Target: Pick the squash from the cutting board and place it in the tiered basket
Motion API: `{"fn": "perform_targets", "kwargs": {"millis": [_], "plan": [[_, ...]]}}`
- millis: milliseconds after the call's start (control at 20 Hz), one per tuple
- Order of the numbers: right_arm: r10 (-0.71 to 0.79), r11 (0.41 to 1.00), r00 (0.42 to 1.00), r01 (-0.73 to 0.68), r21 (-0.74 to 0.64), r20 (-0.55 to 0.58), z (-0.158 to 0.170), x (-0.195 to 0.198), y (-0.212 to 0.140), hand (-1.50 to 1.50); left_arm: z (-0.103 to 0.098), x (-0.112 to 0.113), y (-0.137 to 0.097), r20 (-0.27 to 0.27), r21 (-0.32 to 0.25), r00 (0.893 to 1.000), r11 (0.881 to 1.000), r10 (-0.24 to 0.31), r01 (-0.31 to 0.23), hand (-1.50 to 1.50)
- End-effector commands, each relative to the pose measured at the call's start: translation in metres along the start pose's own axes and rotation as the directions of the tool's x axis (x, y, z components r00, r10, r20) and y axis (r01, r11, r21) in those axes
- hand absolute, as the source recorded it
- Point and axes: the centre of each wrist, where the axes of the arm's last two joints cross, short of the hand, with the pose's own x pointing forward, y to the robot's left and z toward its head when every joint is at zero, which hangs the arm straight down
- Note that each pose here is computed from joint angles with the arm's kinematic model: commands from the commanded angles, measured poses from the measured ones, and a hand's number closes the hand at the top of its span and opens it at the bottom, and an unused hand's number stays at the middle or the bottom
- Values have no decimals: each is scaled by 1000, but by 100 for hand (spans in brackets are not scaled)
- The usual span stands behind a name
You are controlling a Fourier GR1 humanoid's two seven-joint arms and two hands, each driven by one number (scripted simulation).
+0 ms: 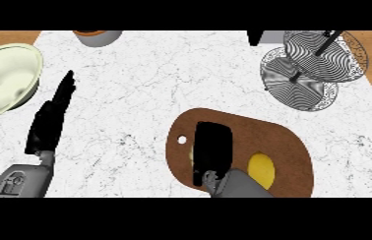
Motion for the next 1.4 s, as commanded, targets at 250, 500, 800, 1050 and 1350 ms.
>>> {"fn": "perform_targets", "kwargs": {"millis": [250, 500, 800, 1050, 1350], "plan": [[-276, 961, 850, 230, 155, 449, 46, -25, -12, 150, 7, -2, -4, 3, 9, 1000, 1000, 13, -13, 0], [-401, 872, 750, 488, -32, 526, 59, -60, -67, 150, -2, -6, 9, -11, 32, 1000, 999, -4, 4, 0], [-389, 764, 705, 607, -220, 593, 82, -92, -135, 150, 1, 2, 7, 3, 11, 1000, 1000, -7, 7, 0], [-307, 753, 772, 554, -354, 556, 68, -111, -181, 150, 5, 2, -5, 0, 0, 1000, 1000, 1, -1, 0], [-300, 791, 793, 517, -326, 529, 40, -136, -239, 150, 8, 9, -3, 5, -10, 1000, 1000, 9, -9, 0]]}}
